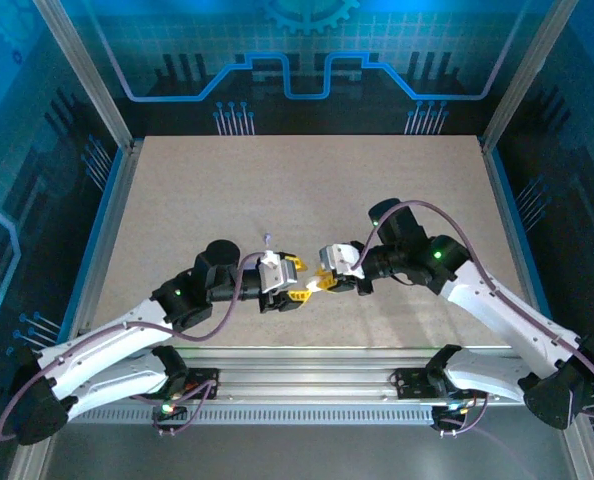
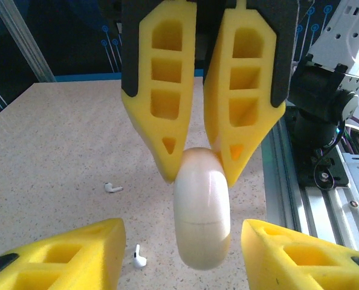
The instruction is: Insert wireless bluetooth earbuds into charging case
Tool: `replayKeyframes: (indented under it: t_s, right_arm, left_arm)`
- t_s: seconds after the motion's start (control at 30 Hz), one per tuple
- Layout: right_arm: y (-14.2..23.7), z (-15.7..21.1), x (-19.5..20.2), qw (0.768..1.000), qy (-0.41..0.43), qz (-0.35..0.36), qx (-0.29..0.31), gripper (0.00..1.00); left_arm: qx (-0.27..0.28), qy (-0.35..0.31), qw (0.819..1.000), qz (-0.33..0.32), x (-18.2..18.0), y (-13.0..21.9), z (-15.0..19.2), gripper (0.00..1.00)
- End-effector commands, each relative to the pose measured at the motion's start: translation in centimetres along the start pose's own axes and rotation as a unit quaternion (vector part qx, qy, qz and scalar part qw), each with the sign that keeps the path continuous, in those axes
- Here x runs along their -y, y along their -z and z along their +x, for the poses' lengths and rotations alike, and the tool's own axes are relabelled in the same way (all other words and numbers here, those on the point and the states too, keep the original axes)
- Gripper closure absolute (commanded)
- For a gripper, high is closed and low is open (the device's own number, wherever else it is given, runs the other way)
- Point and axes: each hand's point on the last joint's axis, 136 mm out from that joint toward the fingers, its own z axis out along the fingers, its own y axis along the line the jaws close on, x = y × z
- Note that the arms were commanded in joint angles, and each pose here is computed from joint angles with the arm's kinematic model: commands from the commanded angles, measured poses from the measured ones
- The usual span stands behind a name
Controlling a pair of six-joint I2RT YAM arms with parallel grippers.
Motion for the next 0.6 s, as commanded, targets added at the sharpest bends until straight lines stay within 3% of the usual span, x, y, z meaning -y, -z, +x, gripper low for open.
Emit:
replayKeyframes:
  t_s: [0.0,0.4,0.57]
  right_arm:
    - [0.10,-1.66,0.34,1.000,0.015,0.002,0.021,0.90]
    - [-0.01,-2.07,0.37,0.999,0.018,-0.003,0.030,0.90]
    - [0.01,-1.84,0.35,1.000,0.019,0.000,0.024,0.90]
  left_arm:
    - [0.005,0.000,1.000,0.009,0.33,-0.41,0.01,0.45]
    - [0.008,0.008,1.000,0.015,0.43,-0.76,0.09,0.54]
    - [0.008,0.004,1.000,0.015,0.43,-0.72,0.03,0.65]
